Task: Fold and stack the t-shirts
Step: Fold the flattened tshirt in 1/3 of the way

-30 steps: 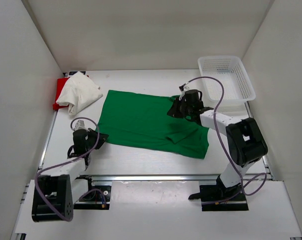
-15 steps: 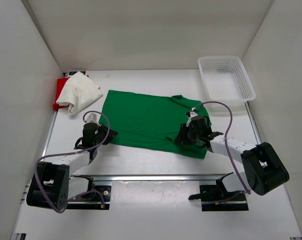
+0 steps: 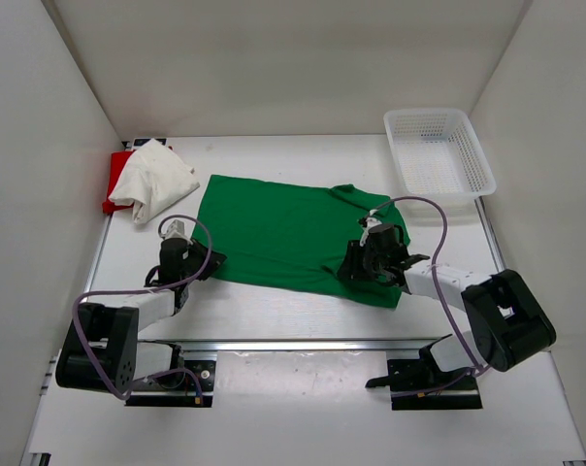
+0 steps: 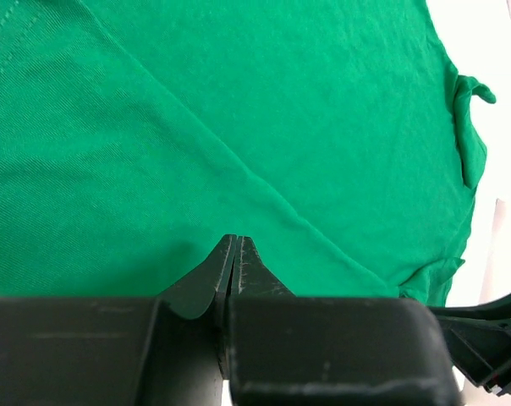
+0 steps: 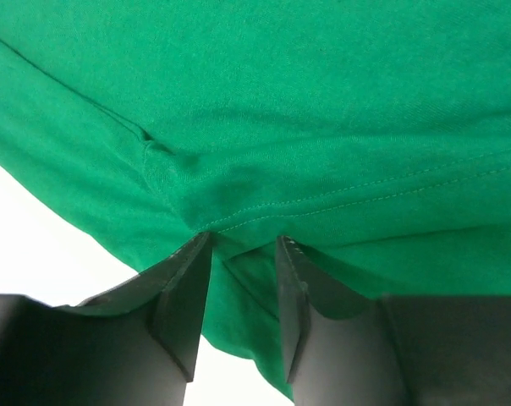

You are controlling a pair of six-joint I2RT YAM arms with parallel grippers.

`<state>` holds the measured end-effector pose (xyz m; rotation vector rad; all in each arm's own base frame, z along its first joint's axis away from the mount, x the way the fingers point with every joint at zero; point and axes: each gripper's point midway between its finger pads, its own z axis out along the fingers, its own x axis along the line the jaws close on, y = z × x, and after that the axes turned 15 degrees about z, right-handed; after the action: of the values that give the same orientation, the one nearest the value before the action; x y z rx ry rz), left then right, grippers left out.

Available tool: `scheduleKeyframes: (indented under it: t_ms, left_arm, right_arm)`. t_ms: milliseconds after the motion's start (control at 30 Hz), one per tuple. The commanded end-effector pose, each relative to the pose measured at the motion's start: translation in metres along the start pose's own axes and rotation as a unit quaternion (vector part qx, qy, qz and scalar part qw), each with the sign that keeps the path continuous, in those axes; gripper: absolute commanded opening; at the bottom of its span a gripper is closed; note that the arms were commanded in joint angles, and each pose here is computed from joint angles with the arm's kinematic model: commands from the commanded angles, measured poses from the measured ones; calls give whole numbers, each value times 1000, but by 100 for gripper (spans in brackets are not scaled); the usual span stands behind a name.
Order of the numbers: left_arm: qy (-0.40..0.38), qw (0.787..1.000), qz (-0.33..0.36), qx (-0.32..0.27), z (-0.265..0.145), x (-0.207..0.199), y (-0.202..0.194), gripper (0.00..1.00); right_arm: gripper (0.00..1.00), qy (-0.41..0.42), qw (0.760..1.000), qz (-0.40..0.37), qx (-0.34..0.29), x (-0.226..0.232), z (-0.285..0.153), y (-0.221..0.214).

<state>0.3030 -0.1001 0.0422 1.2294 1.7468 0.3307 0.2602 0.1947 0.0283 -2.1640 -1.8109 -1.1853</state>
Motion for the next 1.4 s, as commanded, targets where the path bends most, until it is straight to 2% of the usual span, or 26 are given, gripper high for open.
scheduleKeyframes:
  t_ms: [0, 100, 167, 500, 667, 833, 900, 1000, 1067, 1267, 1367]
  left_arm:
    - [-2, 1000, 0, -15, 1, 1, 7, 9]
    - [9, 1000, -3, -8, 0, 9, 1, 9]
    - [17, 1000, -5, -11, -2, 15, -1, 8]
    - [1, 1000, -6, -9, -4, 6, -4, 9]
    - [-1, 1000, 0, -10, -6, 3, -4, 9]
    - [-10, 1000, 0, -6, -6, -1, -6, 8]
    - [-13, 1000, 0, -4, -8, -1, -10, 9]
    - [-7, 1000, 3, -14, -10, 0, -5, 9]
    - [-11, 1000, 3, -19, -11, -1, -1, 9]
    - [-14, 1000, 1, -17, -11, -2, -3, 8]
    - [-12, 1000, -1, -17, -10, 0, -2, 9]
  right_arm:
    - [27, 8, 1000, -9, -14, 10, 4, 13]
    - [17, 12, 1000, -11, -20, 15, 6, 21]
    - [18, 13, 999, -9, -30, 17, 8, 28]
    - [5, 59, 997, 6, -49, 49, 31, 86]
    - [12, 35, 996, -37, -68, 56, 16, 66]
    - [13, 30, 998, -25, -49, 34, 0, 26]
    - [16, 17, 998, -33, -46, 28, -2, 19]
    - [27, 10, 998, -39, -42, 24, -1, 13]
    - [29, 2, 998, -43, -40, 20, 1, 11]
    - [29, -16, 998, -52, -35, 17, 7, 13]
    - [17, -29, 998, -54, -29, 12, 10, 15]
